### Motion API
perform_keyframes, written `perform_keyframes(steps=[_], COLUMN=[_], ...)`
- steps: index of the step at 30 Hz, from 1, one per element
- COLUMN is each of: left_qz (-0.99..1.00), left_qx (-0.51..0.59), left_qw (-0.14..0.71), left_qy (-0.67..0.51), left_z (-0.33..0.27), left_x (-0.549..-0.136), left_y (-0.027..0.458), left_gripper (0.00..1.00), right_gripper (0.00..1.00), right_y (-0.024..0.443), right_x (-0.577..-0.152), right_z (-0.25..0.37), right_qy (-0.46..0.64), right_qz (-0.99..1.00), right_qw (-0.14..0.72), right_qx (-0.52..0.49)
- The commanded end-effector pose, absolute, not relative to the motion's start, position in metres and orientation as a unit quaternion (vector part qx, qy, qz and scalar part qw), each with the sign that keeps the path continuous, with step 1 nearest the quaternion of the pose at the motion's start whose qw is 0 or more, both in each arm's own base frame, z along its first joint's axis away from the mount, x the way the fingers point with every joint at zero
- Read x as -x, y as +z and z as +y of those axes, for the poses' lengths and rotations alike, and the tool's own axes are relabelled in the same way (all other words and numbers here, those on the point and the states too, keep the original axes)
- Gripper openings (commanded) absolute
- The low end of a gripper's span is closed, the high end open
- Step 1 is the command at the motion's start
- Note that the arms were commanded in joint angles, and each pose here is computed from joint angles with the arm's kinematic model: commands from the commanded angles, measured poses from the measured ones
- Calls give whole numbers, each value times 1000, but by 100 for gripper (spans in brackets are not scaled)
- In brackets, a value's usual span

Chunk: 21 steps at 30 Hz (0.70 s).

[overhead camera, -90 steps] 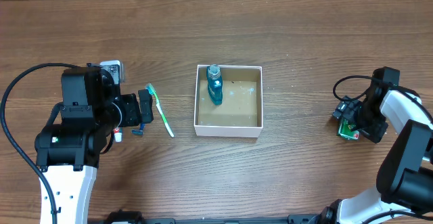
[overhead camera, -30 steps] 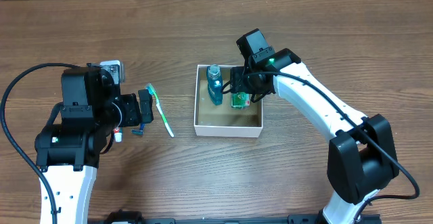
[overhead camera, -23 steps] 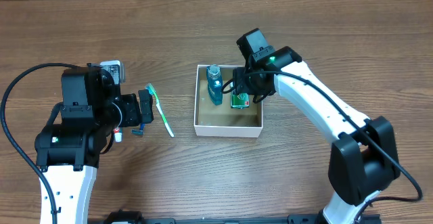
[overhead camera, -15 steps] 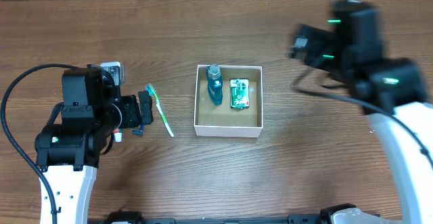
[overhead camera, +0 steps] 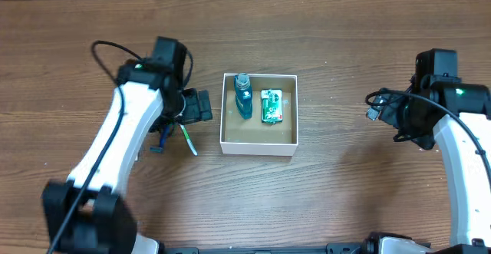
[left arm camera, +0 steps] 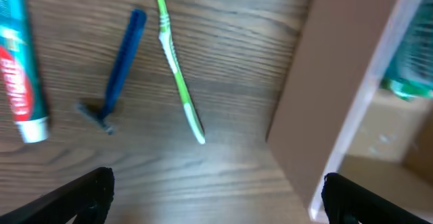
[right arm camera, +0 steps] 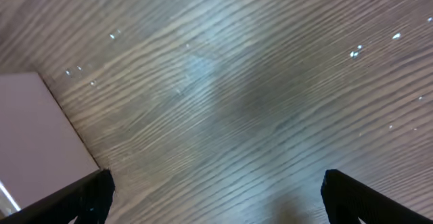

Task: Pack container
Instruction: 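Grasp the green toothbrush with the left gripper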

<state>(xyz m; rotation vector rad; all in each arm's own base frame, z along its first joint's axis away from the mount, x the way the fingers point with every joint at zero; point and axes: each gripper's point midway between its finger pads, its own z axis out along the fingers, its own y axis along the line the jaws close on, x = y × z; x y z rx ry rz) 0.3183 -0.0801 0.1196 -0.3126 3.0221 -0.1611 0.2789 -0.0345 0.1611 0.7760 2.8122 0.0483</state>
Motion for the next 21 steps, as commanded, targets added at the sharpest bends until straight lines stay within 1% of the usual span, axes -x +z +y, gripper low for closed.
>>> perform_keyframes(steps=[1, 4, 11, 16, 17, 19, 20, 21], left_qz=[989, 988, 980, 978, 979, 980, 981, 982], left_qx=[128, 135, 167, 182, 180, 179, 179, 179], left_qw=[5, -42, -106, -104, -94, -79, -74, -65], left_qy=[-70, -53, -26, 1, 14, 20, 19, 16], left_z=[-94, -93, -77, -57, -52, -49, -49, -50], left_x=[-328, -325, -317, -322, -325, -332, -335, -339], left_y=[83, 48, 3, -13, -14, -15, -15, -16], left_gripper=[100, 100, 100, 100, 98, 86, 77, 60], right_gripper=[100, 100, 100, 100, 100, 100, 100, 100], right_y=[164, 164, 164, 164, 164, 164, 164, 164], right_x=[-282, -282, -282, -282, -282, -282, -282, -282], right_z=[-33, -33, -33, -33, -33, -33, -33, -33], right_qy=[25, 25, 25, 25, 25, 25, 25, 25], right_qz=[957, 957, 957, 957, 957, 957, 957, 957], right_qw=[122, 123, 123, 123, 123, 123, 123, 123], right_qx=[-261, -261, -261, -261, -261, -261, -261, -261])
